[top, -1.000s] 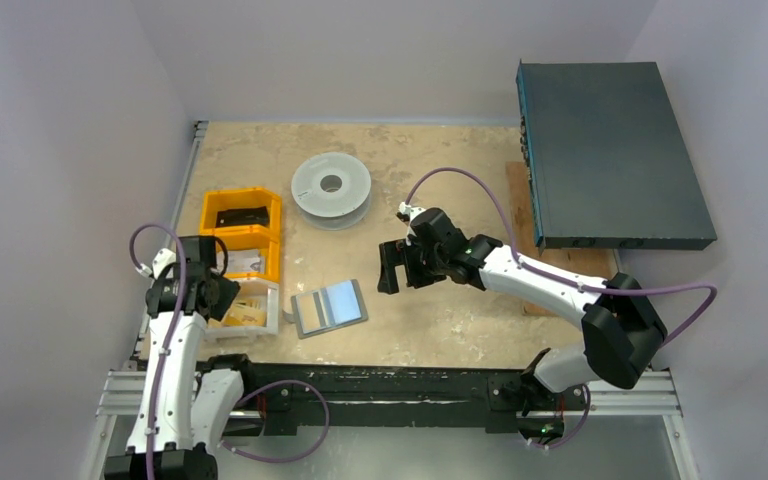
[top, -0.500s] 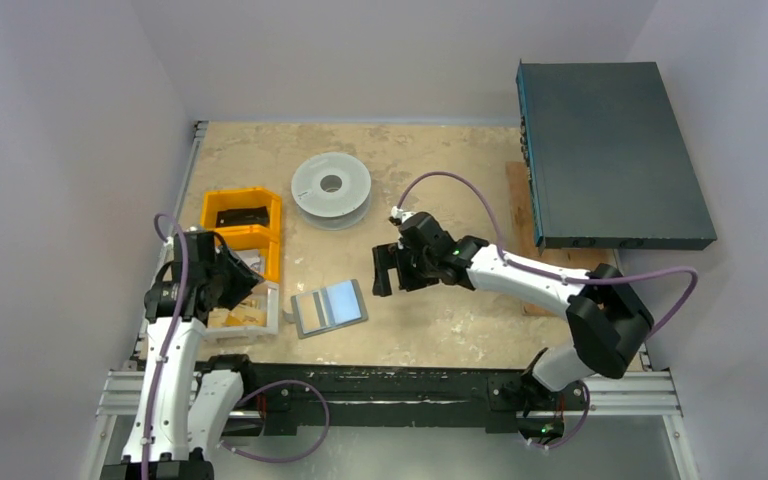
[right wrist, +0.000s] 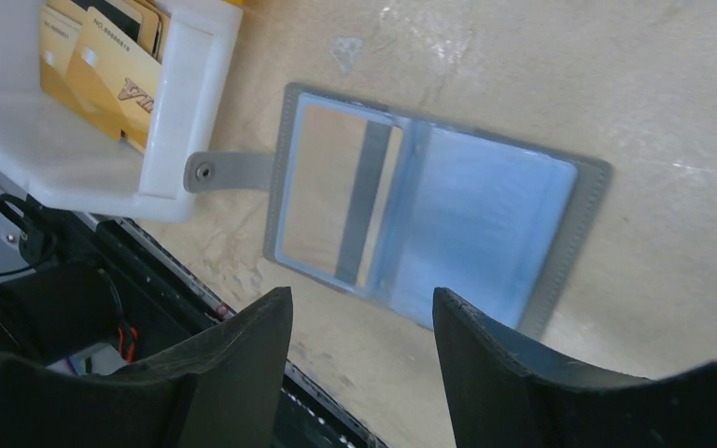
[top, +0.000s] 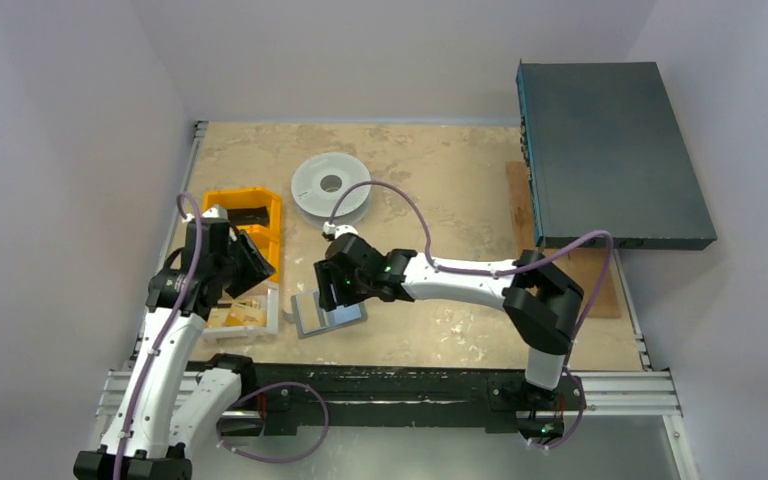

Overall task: Take the credit cards out of the card holder
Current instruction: Remove the credit card from the card holder.

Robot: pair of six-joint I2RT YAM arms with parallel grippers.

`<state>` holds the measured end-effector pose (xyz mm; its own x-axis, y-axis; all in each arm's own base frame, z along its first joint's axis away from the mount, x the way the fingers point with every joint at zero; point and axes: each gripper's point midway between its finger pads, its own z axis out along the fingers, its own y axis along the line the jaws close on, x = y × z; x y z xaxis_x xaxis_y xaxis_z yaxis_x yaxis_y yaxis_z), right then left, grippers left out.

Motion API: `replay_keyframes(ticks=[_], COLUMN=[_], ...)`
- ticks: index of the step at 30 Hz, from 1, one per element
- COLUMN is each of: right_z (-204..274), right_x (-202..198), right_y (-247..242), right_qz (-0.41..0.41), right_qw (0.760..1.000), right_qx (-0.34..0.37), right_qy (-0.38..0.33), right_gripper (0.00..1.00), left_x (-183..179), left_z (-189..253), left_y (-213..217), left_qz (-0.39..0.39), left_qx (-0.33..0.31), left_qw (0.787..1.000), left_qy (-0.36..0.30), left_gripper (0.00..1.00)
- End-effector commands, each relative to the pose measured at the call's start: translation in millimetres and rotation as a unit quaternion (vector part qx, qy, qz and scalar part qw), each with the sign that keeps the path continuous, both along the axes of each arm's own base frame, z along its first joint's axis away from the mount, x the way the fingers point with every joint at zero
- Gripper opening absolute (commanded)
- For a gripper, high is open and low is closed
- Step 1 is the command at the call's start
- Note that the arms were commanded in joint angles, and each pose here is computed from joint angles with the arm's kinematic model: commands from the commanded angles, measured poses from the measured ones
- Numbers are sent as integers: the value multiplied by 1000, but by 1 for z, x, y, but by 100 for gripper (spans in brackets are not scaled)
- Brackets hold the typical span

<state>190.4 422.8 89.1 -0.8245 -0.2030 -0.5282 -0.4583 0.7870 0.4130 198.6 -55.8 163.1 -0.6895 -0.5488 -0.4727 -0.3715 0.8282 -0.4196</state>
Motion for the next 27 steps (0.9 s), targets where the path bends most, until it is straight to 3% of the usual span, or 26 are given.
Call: replay_keyframes(ticks=[1, 7, 27], right_z=[14, -14, -34], right_x=[6, 12, 10], right_y=[33, 42, 55], right_qz=[-24, -36, -31], right_qw=[999, 998, 985], right_qx=[19, -33, -128], right_qy=[-27, -41, -113], right_gripper=[56, 56, 56], left_x=[16, 36, 51], left_z=[32, 36, 20], left_y=[38, 47, 46], left_qz=[55, 81, 70], left_qx=[80, 13, -9], left_qw=[994, 995, 996], left_qy=[-45, -64, -47], left_gripper=[45, 44, 39])
